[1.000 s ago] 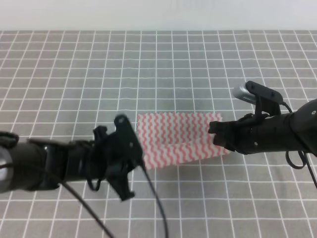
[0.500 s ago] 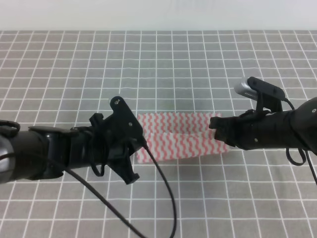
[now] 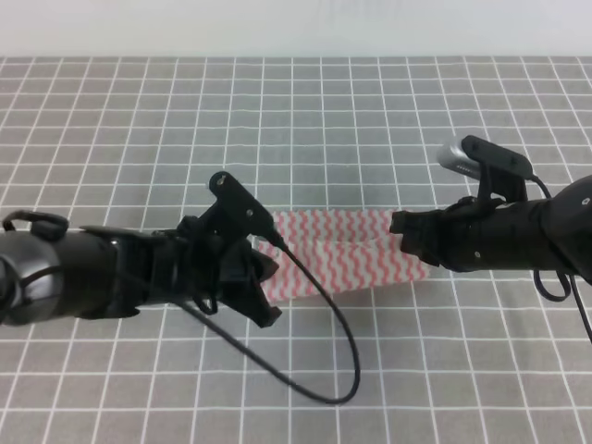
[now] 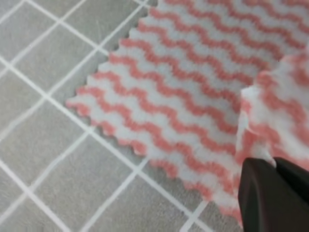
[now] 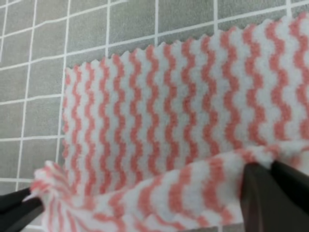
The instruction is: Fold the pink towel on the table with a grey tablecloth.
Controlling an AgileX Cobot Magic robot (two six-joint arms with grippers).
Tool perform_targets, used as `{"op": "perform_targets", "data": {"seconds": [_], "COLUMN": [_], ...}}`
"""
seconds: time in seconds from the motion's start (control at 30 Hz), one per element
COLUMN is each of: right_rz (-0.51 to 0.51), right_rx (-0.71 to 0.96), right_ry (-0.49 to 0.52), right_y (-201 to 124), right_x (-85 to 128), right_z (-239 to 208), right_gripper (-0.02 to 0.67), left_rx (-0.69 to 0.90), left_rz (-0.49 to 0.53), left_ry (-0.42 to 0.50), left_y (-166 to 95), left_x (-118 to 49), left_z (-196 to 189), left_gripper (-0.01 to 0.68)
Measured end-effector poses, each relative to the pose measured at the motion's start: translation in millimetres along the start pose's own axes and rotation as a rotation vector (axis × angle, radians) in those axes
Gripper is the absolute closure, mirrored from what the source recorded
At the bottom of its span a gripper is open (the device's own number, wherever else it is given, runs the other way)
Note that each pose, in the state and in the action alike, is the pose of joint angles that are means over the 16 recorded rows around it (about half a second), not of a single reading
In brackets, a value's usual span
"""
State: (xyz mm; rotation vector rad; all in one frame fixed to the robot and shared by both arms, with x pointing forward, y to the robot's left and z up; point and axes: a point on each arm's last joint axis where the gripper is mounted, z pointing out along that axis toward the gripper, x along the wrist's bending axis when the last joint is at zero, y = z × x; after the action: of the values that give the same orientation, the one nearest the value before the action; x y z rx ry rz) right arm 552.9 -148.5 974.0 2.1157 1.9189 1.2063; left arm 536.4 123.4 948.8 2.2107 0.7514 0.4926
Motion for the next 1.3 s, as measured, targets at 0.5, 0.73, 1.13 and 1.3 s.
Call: {"op": "perform_targets", "data": {"seconds": [0.5, 0.73, 1.13, 1.3], "right_rz": [0.015, 0.013, 0.008, 0.006], "right_rx": [0.015, 0.017, 0.03, 0.026], "right_ry": [-0.025, -0.02, -0.012, -0.011], "right_y": [0, 2, 5, 6], "right_x": [-9, -8, -6, -5], "right_z": [8, 11, 16, 16], "right_gripper": [0.669, 0.669, 0.669, 0.668], "left_rx": [-0.006, -0.009, -0.005, -0.015], "left_rz": [-0.109, -0.131, -0.147, -0.136], "left_ry": [-0.001, 0.005, 0.038, 0.054], "left_y": [3, 5, 7, 12], "left_x": [2.2, 3.1, 7.4, 10.5], "left_z": [5, 5, 5, 5], "left_gripper": [0.675, 0.675, 0.676, 0.676]}}
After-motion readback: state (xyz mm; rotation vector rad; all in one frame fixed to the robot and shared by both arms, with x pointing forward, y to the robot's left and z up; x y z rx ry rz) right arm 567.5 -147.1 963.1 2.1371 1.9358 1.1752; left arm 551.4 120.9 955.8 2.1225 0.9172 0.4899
